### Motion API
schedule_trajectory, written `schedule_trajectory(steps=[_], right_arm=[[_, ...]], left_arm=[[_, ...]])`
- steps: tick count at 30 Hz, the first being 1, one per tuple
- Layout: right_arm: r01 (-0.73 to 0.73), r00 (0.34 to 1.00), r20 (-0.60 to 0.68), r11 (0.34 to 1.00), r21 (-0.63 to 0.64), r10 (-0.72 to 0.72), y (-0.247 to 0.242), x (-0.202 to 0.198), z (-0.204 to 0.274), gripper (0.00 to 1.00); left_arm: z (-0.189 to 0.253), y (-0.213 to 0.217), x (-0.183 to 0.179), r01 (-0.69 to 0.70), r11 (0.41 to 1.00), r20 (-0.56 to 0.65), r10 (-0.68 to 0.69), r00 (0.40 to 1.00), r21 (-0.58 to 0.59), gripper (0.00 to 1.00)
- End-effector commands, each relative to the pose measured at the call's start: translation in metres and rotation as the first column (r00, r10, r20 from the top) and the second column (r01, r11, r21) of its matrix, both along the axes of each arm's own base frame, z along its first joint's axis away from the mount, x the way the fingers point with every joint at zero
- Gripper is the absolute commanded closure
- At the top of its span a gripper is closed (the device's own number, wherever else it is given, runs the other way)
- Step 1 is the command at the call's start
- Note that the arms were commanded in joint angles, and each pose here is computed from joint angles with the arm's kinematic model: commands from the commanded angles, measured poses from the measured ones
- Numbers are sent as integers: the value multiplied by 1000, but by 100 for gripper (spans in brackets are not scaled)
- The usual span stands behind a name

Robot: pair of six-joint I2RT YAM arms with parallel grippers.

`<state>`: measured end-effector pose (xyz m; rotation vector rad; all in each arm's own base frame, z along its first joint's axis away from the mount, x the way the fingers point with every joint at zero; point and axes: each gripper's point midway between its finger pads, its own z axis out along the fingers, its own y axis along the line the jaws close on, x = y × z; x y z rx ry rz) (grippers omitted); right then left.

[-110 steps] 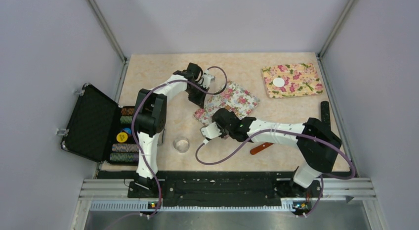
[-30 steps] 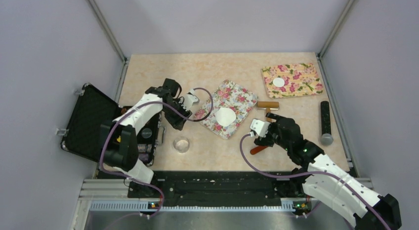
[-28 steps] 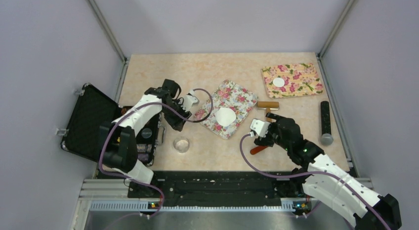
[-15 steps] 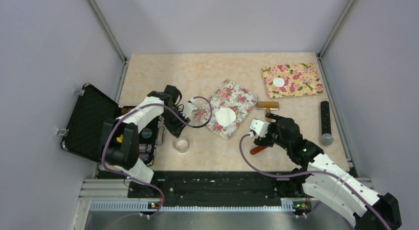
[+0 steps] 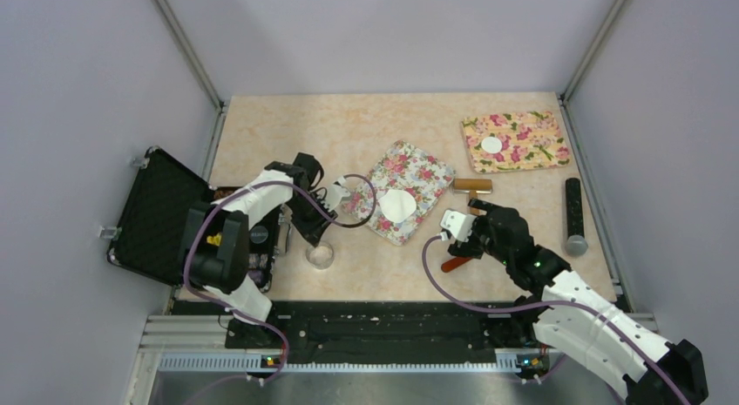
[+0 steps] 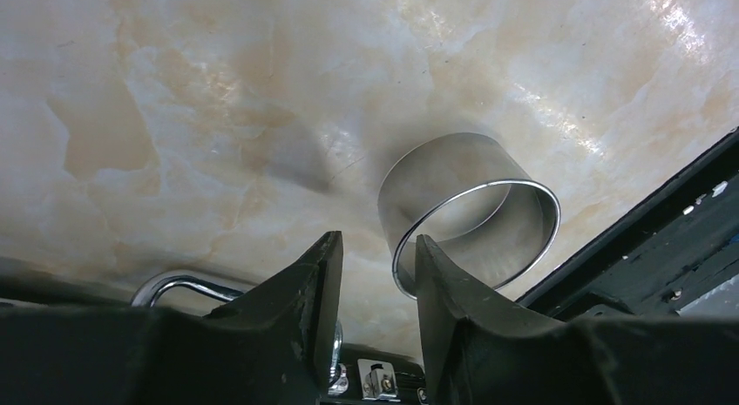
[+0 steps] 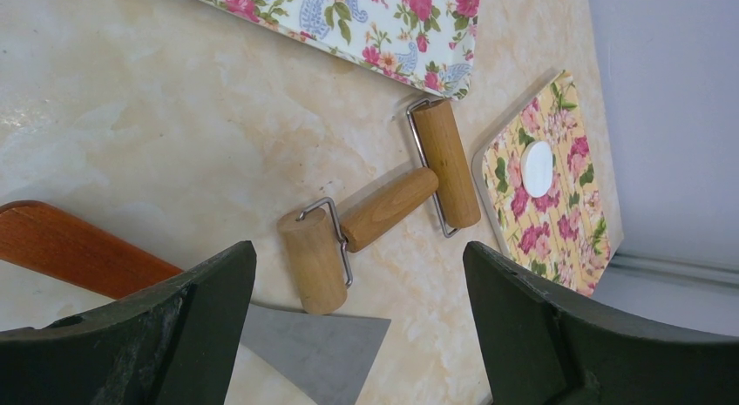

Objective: Roll out the dumpling wrappers from the dough

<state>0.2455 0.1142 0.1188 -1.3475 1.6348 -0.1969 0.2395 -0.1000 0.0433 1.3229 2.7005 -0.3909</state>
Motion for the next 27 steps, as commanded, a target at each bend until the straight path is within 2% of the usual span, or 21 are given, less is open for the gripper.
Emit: schedule_trajectory(steps=[1,3,4,5,8,14,17,21,27], right_arm=[[5,1000,28,999,33,-6,3,5,9,12],[5,1000,28,999,34,-6,3,5,9,12],[5,1000,30,999,34,-6,3,5,10,12],[6,999,32,999,35,-7,3,6,10,12],[10,999,36,999,37,-11,3,6,11,12],[52,997,55,998,26,-53,-3,12,12,12],[101,991,88,995,22,-102,-9,19,16,12],[172,974,146,985,26,-174,-19,29,25,12],[216,956,196,975,42,-220,-26,35,33,11]], left_arm=[[-10,-7,-11,20,1000,-44,-20,999,-2,62],[-14,-8,-14,27,1000,-55,-27,998,9,80],[-14,-9,-13,25,1000,-54,-24,998,13,93],[-14,-9,-10,18,1000,-46,-18,999,14,100],[-1,-14,2,4,1000,-3,-4,1000,-2,100],[75,-54,74,-52,992,209,76,975,-116,100],[94,-84,114,-94,986,270,127,955,-135,100],[88,-128,149,-92,990,293,121,949,-111,100],[58,-181,151,-20,997,221,35,975,-69,100]])
